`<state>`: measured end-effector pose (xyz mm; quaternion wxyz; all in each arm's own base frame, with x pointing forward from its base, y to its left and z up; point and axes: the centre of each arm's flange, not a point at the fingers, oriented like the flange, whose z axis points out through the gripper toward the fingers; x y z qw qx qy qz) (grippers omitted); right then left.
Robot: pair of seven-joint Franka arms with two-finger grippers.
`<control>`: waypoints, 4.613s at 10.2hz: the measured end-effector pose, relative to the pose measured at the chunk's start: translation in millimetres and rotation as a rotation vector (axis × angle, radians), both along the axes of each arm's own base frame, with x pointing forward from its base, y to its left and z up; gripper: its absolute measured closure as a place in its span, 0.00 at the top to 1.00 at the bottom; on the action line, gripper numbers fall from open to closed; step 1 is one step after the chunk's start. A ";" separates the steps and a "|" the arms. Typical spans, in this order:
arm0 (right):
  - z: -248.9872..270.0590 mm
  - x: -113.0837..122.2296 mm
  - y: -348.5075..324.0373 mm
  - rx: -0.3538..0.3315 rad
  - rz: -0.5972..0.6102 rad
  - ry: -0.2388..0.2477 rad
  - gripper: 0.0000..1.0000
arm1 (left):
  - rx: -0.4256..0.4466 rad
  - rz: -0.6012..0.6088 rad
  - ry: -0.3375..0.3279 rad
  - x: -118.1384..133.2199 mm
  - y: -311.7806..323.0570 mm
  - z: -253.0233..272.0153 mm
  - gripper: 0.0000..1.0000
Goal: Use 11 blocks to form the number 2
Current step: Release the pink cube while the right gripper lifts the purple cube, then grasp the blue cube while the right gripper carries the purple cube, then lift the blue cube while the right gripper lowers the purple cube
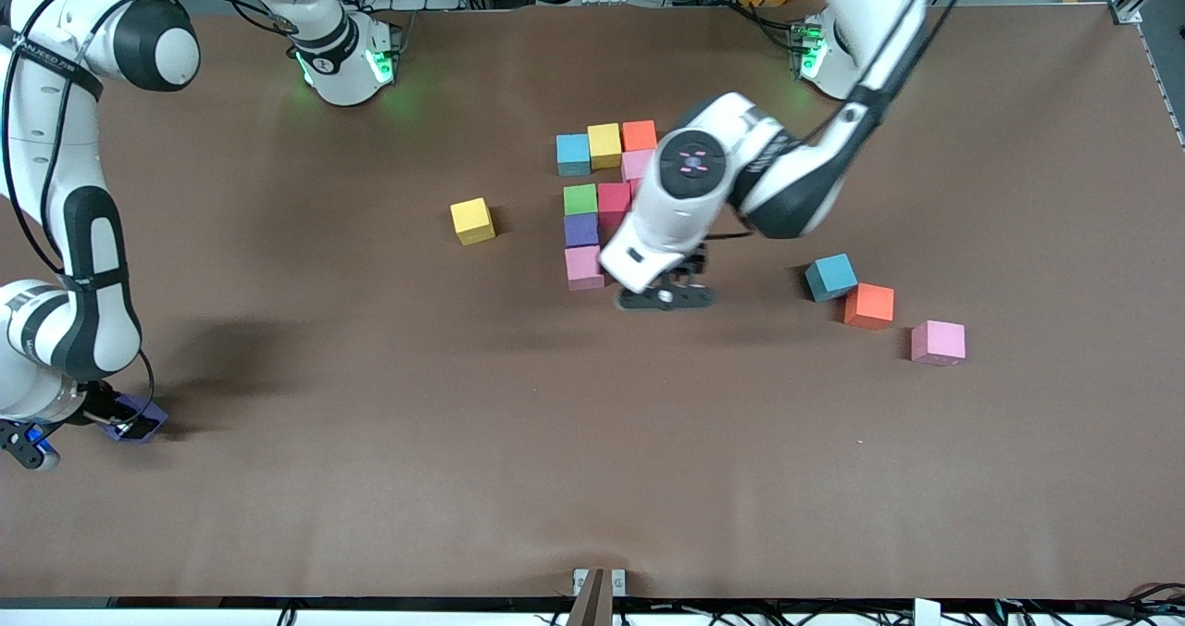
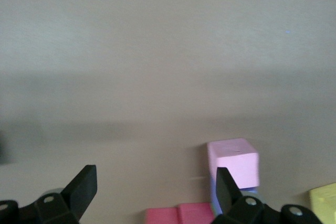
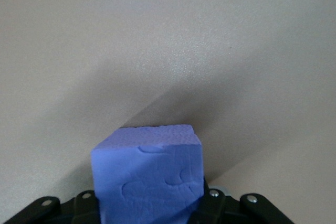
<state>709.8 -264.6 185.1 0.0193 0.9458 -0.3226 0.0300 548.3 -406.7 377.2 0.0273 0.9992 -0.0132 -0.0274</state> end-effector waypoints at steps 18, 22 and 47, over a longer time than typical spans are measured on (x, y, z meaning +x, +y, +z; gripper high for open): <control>165.9 -25.6 382.9 0.127 0.197 -0.030 0.59 | -0.040 0.357 0.130 -37.4 309.4 -82.4 1.00; 166.3 -48.0 474.1 0.149 0.270 -0.019 0.59 | -0.050 0.349 0.165 -36.5 306.6 -128.2 1.00; 112.8 -238.7 790.7 0.009 1.842 -0.009 0.58 | 0.057 0.286 0.107 3.3 230.3 -56.0 0.54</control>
